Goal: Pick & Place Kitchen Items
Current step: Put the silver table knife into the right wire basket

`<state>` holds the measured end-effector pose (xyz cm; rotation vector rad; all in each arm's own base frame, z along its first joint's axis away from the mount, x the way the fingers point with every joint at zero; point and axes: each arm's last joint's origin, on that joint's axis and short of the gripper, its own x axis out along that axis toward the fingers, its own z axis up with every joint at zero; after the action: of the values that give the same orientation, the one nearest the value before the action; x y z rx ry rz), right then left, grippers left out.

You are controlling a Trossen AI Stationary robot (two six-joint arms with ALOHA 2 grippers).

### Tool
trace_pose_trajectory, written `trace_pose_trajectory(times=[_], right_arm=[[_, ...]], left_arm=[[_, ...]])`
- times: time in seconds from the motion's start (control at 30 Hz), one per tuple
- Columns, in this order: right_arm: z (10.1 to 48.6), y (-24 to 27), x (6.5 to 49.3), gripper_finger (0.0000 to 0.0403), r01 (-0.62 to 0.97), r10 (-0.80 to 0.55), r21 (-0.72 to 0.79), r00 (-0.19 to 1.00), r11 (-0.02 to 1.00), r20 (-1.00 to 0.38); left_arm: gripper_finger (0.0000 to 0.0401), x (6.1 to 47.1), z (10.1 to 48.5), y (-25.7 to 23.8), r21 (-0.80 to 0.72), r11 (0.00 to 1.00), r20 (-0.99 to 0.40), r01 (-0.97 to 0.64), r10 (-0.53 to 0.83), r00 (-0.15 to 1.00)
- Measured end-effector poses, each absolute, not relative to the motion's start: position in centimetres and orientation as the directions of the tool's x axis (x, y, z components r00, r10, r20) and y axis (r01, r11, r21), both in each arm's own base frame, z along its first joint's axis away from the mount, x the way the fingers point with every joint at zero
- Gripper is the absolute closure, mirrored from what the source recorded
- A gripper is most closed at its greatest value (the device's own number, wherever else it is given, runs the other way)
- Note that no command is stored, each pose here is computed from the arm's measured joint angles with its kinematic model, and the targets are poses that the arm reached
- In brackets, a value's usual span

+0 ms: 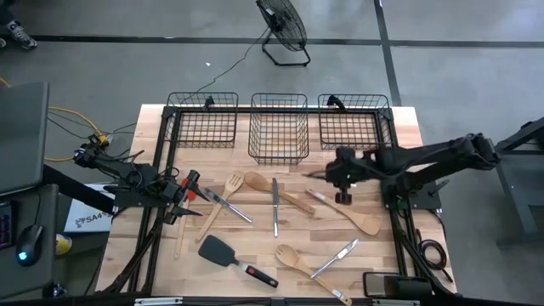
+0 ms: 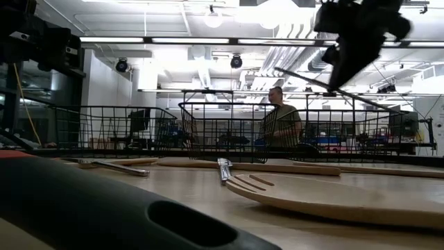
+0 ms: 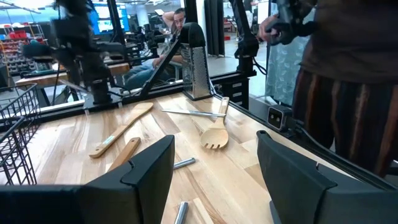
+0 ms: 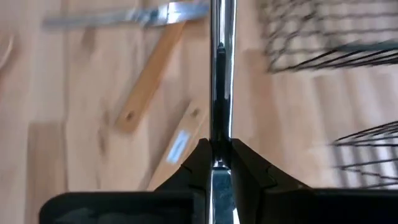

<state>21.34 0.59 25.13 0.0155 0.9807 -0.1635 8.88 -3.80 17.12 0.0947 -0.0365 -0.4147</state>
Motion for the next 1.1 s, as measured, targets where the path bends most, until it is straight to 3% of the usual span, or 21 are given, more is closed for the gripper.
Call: trace_pose_trajectory(times=[0.23,0.5,0.8,1.1], right_arm=[[27.2,-2.8,20.4,0.0373,0.339,-0.303,-0.101,0.621,0.935,-0.722],[27.8,-6.4,19.6,0.0373,0.537,-0.481,-0.143,0.567,0.831,-0.669],[28.8,-9.0,19.6,0.0373,0.620,-0.607,-0.198,0.567,0.760,-0.557],[30.4,-12.2,21.1,0.0373,0.868,-0.781,-0.175,0.309,0.465,-0.543]], left_arm=[[0.0174,8.9,17.1,-3.8,0.099,0.911,0.016,0.401,-0.404,0.915],[0.0174,8.9,17.1,-3.8,0.099,0.911,0.016,0.401,-0.404,0.915],[0.0174,8.9,17.1,-3.8,0.099,0.911,0.016,0.400,-0.404,0.915],[0.0174,8.9,17.1,-3.8,0.099,0.911,0.017,0.401,-0.404,0.915]])
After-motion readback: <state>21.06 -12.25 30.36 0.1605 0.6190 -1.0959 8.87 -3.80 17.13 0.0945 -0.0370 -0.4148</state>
